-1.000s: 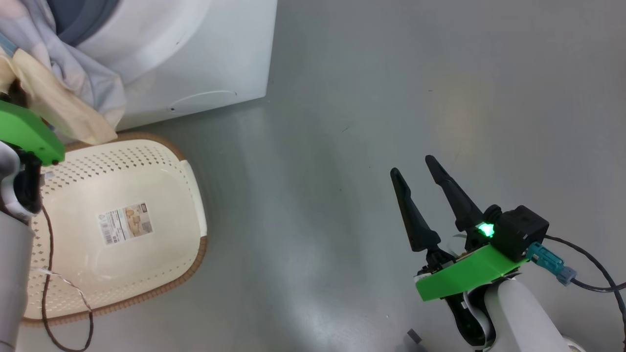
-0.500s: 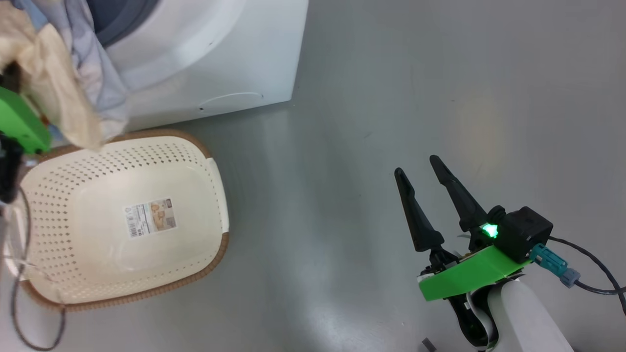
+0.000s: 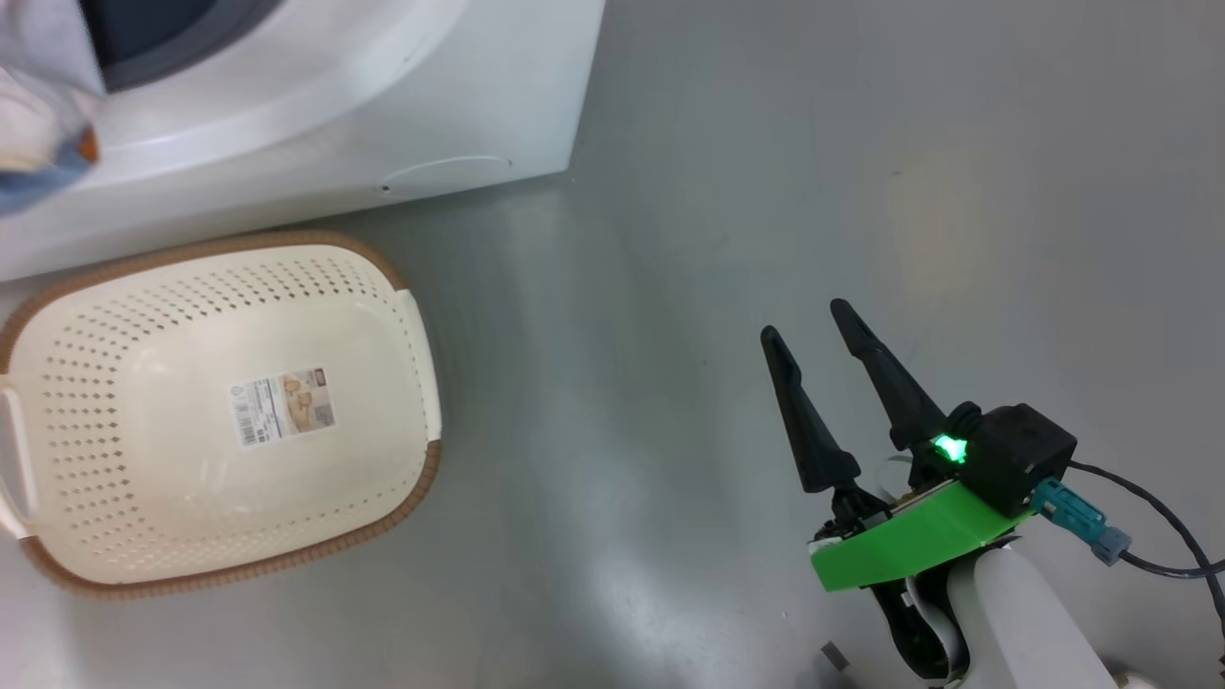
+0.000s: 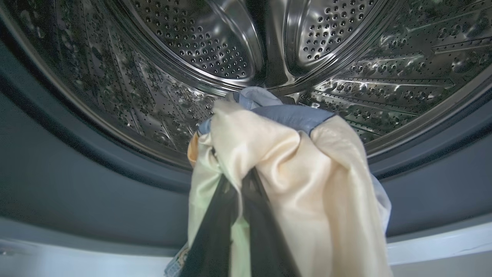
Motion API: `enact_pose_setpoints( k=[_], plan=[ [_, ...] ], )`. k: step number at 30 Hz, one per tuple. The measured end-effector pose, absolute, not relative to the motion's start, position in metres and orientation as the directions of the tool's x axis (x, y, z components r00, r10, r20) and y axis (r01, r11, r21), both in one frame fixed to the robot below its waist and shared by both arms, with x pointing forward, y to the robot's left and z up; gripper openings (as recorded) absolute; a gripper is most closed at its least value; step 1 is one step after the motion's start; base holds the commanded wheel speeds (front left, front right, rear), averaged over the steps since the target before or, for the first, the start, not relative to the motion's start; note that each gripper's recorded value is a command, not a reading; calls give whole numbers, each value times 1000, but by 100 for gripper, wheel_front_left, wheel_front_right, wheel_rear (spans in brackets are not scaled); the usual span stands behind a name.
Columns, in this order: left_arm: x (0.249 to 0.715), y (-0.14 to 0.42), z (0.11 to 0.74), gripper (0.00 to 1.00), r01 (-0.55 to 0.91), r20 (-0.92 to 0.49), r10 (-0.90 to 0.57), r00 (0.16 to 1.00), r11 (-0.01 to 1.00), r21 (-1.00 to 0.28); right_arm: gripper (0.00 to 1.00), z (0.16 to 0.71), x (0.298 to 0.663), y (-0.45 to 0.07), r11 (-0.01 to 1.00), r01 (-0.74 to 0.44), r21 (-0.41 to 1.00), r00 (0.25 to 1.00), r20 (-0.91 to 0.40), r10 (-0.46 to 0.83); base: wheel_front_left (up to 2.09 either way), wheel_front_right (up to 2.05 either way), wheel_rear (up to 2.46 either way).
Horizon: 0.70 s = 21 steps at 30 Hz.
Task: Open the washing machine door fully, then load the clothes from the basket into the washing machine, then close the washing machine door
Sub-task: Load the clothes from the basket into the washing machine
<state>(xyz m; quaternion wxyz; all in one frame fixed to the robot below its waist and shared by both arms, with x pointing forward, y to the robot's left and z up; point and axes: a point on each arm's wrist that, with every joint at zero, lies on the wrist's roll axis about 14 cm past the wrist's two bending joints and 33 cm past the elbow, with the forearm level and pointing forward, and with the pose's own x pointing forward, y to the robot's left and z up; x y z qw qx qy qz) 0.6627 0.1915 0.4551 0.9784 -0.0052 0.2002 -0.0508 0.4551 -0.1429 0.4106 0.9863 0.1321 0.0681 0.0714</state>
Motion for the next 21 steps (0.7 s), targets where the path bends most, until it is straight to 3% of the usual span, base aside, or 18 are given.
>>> enact_pose_setpoints(
  k=[10,21],
  plan=[
    [712,198,474,0,71,-311,-45,949,995,72,100,401,458,-145,955,-117,273,978,-137,159,0,0,0],
    [774,203,518,0,1,-16,2,1000,987,162,100,386,461,-154,954,-87,287,975,-173,141,0,0,0]
  ],
)
